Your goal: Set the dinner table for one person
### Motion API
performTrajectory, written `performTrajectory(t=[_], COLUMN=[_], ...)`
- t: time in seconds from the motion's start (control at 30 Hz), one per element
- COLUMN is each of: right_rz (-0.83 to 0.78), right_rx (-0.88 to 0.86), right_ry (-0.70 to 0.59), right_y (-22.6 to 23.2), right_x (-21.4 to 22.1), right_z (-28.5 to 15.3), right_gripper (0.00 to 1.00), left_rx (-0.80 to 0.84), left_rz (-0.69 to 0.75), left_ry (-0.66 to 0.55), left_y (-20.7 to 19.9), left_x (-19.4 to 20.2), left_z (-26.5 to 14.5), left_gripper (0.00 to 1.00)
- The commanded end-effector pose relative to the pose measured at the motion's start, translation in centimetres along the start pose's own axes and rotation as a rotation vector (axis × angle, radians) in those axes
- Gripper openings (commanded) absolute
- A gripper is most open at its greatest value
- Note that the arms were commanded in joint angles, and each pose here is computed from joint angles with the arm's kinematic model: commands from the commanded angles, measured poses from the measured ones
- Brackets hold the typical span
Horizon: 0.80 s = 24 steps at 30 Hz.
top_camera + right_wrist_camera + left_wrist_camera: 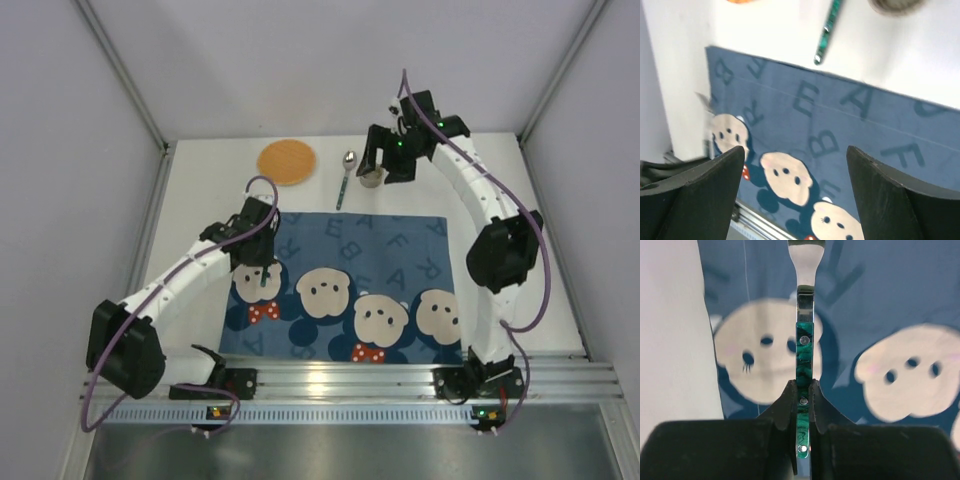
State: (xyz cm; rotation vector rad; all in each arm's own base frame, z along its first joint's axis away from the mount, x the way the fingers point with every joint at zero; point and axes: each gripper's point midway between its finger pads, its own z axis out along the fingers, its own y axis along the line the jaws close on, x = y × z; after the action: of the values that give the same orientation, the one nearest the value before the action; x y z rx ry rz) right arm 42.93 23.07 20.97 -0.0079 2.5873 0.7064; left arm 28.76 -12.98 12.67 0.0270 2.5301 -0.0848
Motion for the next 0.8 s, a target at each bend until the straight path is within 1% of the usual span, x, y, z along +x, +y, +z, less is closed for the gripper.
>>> performTrajectory(t=[0.0, 0.03, 0.07, 0.2, 0.3, 0.4, 0.47, 0.5, 0.63, 0.67, 0.73, 0.77], right_rz=[0.029, 0.035, 0.037, 0.029, 0.043, 0.064, 0.065, 0.069, 0.081, 0.083, 0.085, 0.092], right_rx=[-0.09, -0.098, -0.094, -0.112, -0.123, -0.112, -0.084, -0.07, 0.023, 0.066, 0.129, 0.155], right_ry=[-0.051, -0.047, -0.03, -0.042, -0.032, -0.025, -0.035, -0.037, -0.069, -0.087, -0.121, -0.135], right_y=[3.8, 4.2, 4.4, 6.5, 7.5, 7.6, 7.3, 7.0, 4.9, 4.0, 2.6, 1.8], right_x=[-2.9, -3.0, -2.8, -2.5, -1.9, -1.4, -1.4, -1.4, -1.6, -1.8, -2.4, -2.8], right_z=[0.5, 1.1, 2.6, 5.0, 7.2, 9.5, 10.9, 11.6, 13.6, 14.0, 14.4, 14.5], right_gripper=[0.83, 0.83, 0.83, 0.83, 0.83, 0.83, 0.83, 0.83, 0.81, 0.81, 0.8, 0.8], left_rx=[0.076, 0.082, 0.078, 0.027, 0.014, -0.028, -0.09, -0.104, -0.117, -0.116, -0.105, -0.096], left_rz=[-0.056, -0.065, -0.073, -0.062, -0.07, -0.085, -0.086, -0.082, -0.098, -0.106, -0.112, -0.113], left_ry=[-0.015, -0.018, -0.012, 0.041, 0.015, 0.039, 0.07, 0.086, 0.126, 0.13, 0.168, 0.177], left_y=[-0.4, -0.4, -0.2, 0.9, 1.1, 1.5, 2.5, 2.8, 2.9, 2.8, 2.6, 2.4], left_x=[2.8, 3.1, 3.5, 5.5, 5.0, 5.0, 5.9, 6.4, 7.8, 8.0, 9.1, 9.3], left_z=[0.6, 0.5, 0.6, 1.1, 1.2, 1.4, 2.0, 2.3, 3.3, 3.5, 3.8, 4.0], left_gripper=[0.0, 0.0, 0.0, 0.0, 0.0, 0.0, 0.03, 0.07, 0.29, 0.44, 0.6, 0.65])
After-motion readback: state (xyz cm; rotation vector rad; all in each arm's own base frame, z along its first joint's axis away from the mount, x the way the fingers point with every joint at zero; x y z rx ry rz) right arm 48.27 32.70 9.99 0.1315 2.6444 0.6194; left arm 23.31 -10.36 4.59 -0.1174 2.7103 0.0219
